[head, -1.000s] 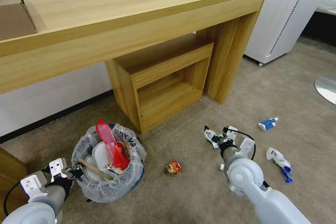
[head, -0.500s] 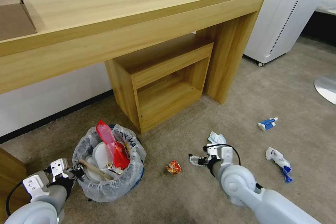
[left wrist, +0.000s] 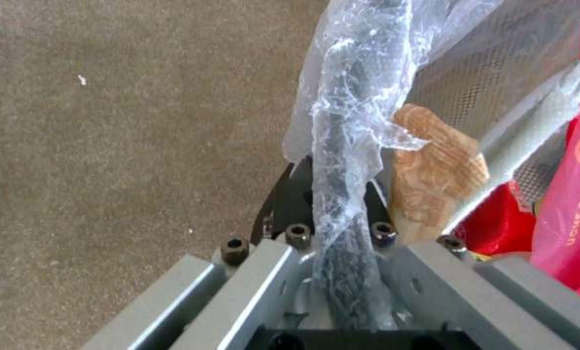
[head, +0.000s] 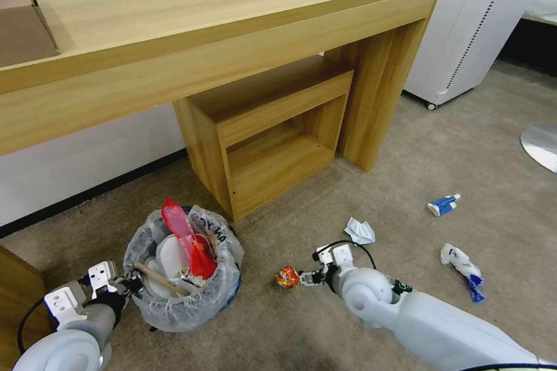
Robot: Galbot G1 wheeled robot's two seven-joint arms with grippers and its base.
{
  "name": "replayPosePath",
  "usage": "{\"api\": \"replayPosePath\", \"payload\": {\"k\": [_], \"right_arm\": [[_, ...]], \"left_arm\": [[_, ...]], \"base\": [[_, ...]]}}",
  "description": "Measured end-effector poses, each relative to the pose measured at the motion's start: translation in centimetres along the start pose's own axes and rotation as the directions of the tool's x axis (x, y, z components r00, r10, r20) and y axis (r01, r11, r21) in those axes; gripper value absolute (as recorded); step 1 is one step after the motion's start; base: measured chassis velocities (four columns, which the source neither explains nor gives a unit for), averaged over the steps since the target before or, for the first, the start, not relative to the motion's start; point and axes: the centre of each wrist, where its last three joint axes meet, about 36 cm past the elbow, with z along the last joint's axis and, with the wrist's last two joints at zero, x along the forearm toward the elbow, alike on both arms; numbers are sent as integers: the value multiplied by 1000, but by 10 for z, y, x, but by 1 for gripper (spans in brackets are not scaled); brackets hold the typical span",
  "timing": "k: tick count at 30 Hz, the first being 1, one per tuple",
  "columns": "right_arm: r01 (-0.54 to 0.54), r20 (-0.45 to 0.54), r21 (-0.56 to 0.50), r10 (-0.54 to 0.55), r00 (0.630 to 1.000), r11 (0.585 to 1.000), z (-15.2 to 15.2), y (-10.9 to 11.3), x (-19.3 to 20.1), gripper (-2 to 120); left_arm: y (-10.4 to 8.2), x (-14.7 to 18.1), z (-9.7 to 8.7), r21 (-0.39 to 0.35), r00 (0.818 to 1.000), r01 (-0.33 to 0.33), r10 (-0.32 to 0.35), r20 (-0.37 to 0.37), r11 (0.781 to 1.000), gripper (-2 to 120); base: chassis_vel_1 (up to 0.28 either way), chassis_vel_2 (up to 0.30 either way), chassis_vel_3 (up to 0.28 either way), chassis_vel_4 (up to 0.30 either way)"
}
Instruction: Pick up the trash bin and place the garbage on the floor into it.
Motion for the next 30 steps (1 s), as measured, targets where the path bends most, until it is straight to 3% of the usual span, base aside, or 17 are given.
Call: {"api": "replayPosePath", "payload": {"k": [11,23,30], "right_arm": [[32,-38,216,-25,999,976,33,28,-64,96],[46,-1,275,-48,999,960,30,46,-79,96],[23,5,271,-26,1000,962,28,42,-90,96]], "left_arm": [[3,-8,5,29,1000,1,-1,0,1000,1],[6,-12,10,41,1000,3,-4,2,999,1],[8,-13,14,43,1000,7,-7,1,999,1]], "base": [[0,0,0,0],[0,0,0,0],[0,0,0,0]]}}
